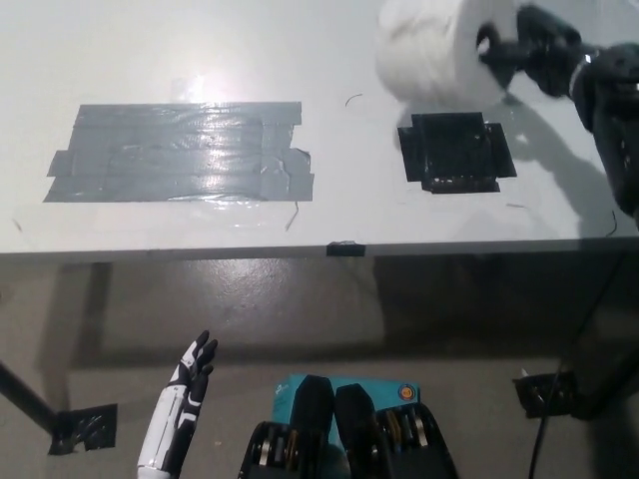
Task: A person hands over a roll of toilet paper to the robot , and the robot inserts its right thumb into the hole in the centre to grab the roll, and then places it on the balck area on the desk.
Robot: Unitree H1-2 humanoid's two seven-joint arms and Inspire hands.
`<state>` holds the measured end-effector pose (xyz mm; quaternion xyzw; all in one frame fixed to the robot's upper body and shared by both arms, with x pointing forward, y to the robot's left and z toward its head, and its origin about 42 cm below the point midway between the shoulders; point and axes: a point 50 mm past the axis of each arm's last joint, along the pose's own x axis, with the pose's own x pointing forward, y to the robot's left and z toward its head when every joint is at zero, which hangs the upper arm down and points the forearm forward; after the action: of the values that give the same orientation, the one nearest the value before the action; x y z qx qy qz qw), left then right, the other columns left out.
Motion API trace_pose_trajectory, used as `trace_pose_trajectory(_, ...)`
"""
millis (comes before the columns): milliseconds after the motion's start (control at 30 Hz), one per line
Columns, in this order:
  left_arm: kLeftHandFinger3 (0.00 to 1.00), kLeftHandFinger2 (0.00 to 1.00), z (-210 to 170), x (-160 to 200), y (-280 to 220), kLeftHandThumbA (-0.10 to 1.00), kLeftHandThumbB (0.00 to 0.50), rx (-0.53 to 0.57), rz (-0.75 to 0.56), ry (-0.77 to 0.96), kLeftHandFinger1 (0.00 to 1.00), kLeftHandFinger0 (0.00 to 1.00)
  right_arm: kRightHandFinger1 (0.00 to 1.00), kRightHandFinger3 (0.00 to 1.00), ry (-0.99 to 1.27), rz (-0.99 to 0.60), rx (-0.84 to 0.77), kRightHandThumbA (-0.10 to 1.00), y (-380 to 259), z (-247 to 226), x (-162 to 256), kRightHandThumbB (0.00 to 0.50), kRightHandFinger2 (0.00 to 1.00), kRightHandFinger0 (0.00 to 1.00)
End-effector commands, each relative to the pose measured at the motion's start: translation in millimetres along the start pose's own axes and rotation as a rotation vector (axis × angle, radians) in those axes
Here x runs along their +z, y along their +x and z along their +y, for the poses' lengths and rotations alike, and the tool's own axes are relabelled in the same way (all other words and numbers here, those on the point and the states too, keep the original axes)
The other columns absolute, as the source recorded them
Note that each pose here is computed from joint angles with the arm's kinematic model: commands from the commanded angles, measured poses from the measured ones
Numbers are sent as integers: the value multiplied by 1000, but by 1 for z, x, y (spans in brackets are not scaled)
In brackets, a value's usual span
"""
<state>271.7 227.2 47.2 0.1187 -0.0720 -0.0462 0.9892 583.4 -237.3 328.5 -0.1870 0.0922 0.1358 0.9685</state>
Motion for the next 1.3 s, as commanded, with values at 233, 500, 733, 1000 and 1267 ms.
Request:
trace_pose_trajectory(233,1000,1000,9,9,4,1000,131,24,-68,26,1000,1000,702,1000,-306,-23,-28,-100,-14,-50,12,103,1000,250)
trace_pose_trajectory(500,1000,1000,9,8,4,1000,126,21,-66,19,1000,1000,595,1000,-375,12,-39,-100,-13,-57,9,107,977,131)
trace_pose_trajectory(733,1000,1000,9,8,3,1000,121,29,-64,20,1000,1000,1000,1000,-461,17,2,270,-12,-52,21,276,1000,1000)
trace_pose_trajectory(1000,1000,1000,8,10,9,1000,115,32,-75,17,1000,1000,1000,1000,-413,11,128,526,-21,-58,38,421,1000,1000)
trace_pose_trajectory(1267,1000,1000,13,23,33,1000,117,42,-125,16,1000,1000,1000,1000,-404,-293,154,704,-74,-57,101,389,1000,1000)
